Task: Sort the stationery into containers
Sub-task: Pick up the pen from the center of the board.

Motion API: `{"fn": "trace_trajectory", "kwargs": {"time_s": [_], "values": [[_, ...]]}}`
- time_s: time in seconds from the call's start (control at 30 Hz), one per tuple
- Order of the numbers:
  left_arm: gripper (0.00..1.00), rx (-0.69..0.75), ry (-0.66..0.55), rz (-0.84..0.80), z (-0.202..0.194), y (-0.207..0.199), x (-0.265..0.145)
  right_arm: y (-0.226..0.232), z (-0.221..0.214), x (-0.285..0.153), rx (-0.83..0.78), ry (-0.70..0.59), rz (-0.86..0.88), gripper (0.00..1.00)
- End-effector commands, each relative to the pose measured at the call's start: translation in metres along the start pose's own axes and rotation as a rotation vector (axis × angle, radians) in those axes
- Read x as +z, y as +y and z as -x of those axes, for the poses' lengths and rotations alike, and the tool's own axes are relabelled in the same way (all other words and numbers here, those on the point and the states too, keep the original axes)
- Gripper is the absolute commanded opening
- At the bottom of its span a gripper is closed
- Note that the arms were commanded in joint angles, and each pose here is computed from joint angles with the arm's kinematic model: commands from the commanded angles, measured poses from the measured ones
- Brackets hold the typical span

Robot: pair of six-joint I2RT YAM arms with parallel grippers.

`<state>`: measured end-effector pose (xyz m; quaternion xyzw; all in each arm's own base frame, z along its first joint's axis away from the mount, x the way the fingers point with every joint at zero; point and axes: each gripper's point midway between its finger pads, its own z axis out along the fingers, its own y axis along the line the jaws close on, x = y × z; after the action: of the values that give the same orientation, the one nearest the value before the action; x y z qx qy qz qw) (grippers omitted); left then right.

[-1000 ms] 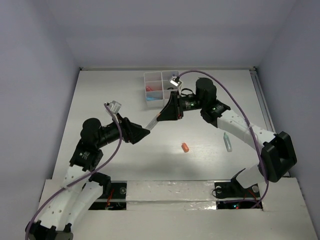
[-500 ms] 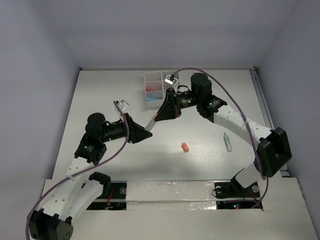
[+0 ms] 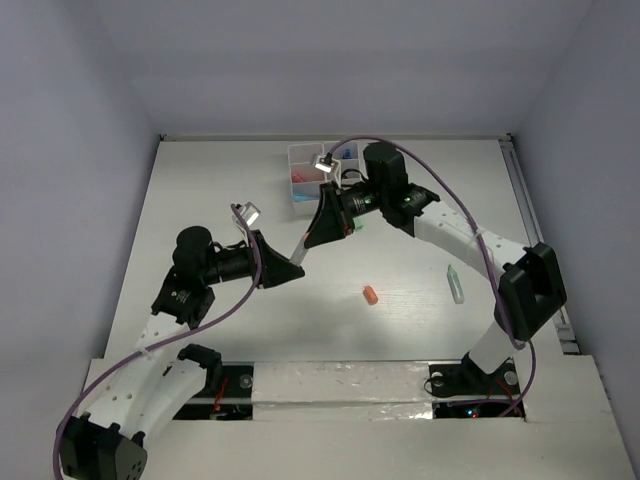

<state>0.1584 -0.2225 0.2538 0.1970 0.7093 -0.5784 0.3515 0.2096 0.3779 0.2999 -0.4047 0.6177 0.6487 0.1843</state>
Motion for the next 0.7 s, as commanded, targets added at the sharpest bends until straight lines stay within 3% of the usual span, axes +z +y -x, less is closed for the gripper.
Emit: {"fn": "trace_trajectory", "kwargs": {"time_s": [0.0, 0.33, 0.43, 0.6, 0.67], "values": [[0.00, 0.079, -0.008, -0.069, 0.0065, -0.0144, -0.0004, 0.0000, 0.0034, 0.0100, -0.022, 0.023, -0.003, 0.00], [0.04, 0.077, 0.005, -0.081, 0.0059, -0.0140, 0.0011, -0.0069, 0.0022, 0.0138, -0.026, 0.064, -0.026, 0.00], [0.13, 0.073, 0.000, -0.080, 0.0063, -0.0137, 0.0012, -0.0062, -0.0003, 0.0168, -0.025, 0.070, -0.026, 0.00], [0.14, 0.065, -0.004, -0.075, 0.0060, -0.0102, 0.0028, -0.0087, -0.0024, 0.0171, -0.026, 0.076, -0.026, 0.00], [0.21, 0.060, -0.003, -0.072, 0.0057, -0.0087, 0.0033, -0.0085, -0.0027, 0.0169, -0.025, 0.077, -0.028, 0.00]]}}
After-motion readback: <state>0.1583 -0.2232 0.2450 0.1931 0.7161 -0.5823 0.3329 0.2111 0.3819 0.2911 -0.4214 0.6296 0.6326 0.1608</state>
